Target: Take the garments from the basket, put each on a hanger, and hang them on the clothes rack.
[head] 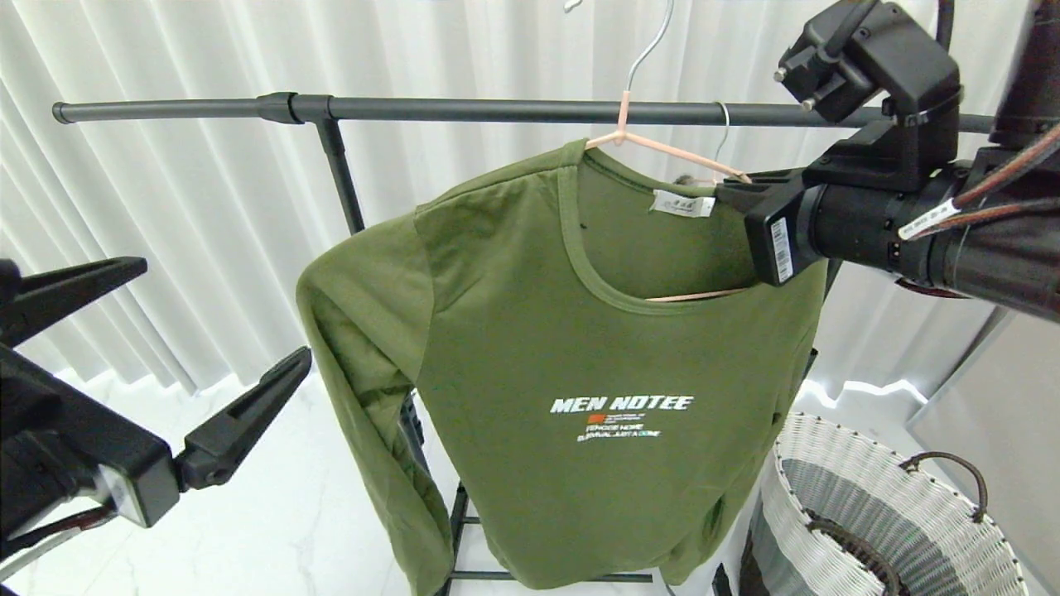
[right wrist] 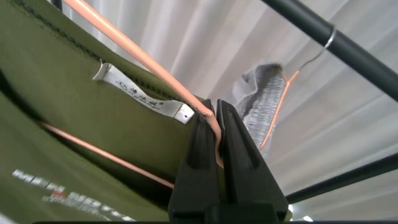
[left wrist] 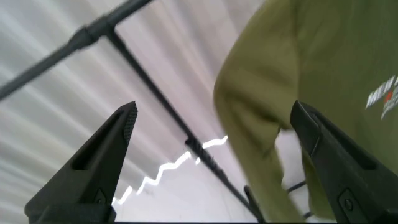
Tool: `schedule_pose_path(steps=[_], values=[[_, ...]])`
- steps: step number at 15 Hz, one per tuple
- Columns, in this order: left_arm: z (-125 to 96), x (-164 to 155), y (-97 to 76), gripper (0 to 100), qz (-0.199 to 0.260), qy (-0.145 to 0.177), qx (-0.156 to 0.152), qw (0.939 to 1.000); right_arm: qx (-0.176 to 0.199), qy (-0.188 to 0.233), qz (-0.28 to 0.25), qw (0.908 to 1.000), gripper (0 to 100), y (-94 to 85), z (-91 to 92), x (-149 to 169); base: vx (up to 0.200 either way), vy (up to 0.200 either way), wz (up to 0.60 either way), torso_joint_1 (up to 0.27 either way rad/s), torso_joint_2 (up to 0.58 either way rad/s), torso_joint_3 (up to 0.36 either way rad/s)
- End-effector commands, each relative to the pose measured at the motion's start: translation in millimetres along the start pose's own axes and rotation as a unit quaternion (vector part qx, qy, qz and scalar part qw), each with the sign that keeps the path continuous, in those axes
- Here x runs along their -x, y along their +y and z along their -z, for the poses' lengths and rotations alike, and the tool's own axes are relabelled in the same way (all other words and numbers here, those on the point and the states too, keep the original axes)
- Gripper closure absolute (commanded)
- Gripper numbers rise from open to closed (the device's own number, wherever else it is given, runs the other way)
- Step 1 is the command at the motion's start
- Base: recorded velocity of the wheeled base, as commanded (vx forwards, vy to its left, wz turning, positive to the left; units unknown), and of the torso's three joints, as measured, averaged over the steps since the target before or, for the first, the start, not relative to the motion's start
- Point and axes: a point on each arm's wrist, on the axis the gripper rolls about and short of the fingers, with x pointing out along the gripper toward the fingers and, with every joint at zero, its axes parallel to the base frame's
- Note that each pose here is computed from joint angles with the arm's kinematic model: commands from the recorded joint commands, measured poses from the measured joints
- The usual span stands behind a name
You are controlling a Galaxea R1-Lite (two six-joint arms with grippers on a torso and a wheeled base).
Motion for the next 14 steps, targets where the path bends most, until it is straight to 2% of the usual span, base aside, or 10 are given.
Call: schedule_pose_path(steps=[1, 3, 5, 7, 10, 11, 14], values=[[17, -2, -4.1, 0, 0.015, 0.019, 0.015, 0.9996, -0.002, -0.007, 0.000, 1.0000, 100, -1.6, -3.1, 5, 0.000, 0.000, 0.00, 0.000, 0.00, 0.000], [29, -3, -10.1, 0, 0.051, 0.025, 0.035, 0.9978, -0.002, -0.014, -0.011, 0.9998, 100, 3.0, -6.1, 9, 0.000, 0.000, 0.00, 0.000, 0.00, 0.000], [43, -8, -10.8, 0, 0.039, 0.060, 0.029, 0.9970, -0.001, -0.018, -0.021, 0.9996, 100, 8.5, -7.3, 11, 0.000, 0.000, 0.00, 0.000, 0.00, 0.000], [47, -12, -7.3, 0, 0.041, 0.066, 0.048, 0.9958, -0.001, -0.021, -0.025, 0.9995, 100, 10.4, -8.3, 13, 0.000, 0.000, 0.00, 0.000, 0.00, 0.000], [53, -15, -2.8, 0, 0.030, 0.079, 0.052, 0.9951, -0.001, -0.022, -0.029, 0.9993, 100, 12.0, -9.0, 16, 0.000, 0.000, 0.00, 0.000, 0.00, 0.000], [55, -14, -3.3, 100, 0.032, 0.082, 0.051, 0.9948, -0.002, -0.023, -0.029, 0.9993, 100, 11.4, -9.4, 17, 0.000, 0.000, 0.00, 0.000, 0.00, 0.000], [65, -10, -3.2, 100, 0.023, 0.098, 0.047, 0.9938, -0.002, -0.021, -0.019, 0.9996, 100, 6.9, -8.7, 17, 0.000, 0.000, 0.00, 0.000, 0.00, 0.000]])
